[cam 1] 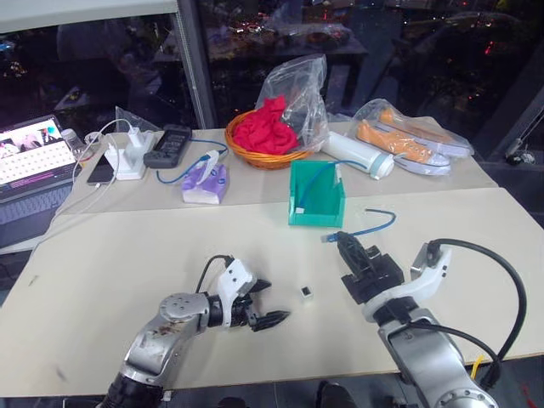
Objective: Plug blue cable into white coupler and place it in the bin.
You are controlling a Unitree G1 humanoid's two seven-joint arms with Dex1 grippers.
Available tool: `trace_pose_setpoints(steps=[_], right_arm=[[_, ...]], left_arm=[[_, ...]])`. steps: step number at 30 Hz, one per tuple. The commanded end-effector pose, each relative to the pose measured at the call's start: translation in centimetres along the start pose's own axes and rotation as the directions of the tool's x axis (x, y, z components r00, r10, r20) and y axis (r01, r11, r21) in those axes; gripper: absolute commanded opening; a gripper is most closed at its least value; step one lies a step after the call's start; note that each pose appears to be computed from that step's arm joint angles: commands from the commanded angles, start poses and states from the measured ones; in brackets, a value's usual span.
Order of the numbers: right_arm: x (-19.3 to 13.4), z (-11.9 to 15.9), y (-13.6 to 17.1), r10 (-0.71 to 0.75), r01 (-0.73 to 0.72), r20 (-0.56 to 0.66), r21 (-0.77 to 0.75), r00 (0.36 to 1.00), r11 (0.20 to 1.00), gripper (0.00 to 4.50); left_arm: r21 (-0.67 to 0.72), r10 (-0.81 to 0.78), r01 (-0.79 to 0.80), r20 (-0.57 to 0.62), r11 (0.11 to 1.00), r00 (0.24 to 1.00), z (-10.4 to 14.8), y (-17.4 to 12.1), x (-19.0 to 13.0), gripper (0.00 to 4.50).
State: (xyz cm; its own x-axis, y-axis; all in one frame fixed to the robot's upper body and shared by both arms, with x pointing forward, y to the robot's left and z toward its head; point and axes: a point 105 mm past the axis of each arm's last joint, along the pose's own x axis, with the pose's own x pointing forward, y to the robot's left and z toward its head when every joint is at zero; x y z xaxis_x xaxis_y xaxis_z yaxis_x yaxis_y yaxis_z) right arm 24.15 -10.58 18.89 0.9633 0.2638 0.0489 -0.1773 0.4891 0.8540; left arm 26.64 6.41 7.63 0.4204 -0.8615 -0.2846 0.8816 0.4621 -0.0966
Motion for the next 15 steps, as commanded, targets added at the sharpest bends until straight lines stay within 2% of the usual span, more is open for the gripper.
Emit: trace_pose_setpoints(steps=[1,15], right_arm=[[-0.8,0.7,0.9,0.029,-0.029,0.032,-0.015,0.999,0.999,0.0],[-1.6,0.7,0.8,-0.005,0.006,0.055,-0.018,0.998,1.0,0.0]], left_arm=[[0.003,-0.034,0.034,0.042,0.999,0.999,1.0,-1.0,1.2,4.42],[0.069,-0.07,0.067,0.046,0.995,0.997,1.7,-2.2,4.2,4.42]])
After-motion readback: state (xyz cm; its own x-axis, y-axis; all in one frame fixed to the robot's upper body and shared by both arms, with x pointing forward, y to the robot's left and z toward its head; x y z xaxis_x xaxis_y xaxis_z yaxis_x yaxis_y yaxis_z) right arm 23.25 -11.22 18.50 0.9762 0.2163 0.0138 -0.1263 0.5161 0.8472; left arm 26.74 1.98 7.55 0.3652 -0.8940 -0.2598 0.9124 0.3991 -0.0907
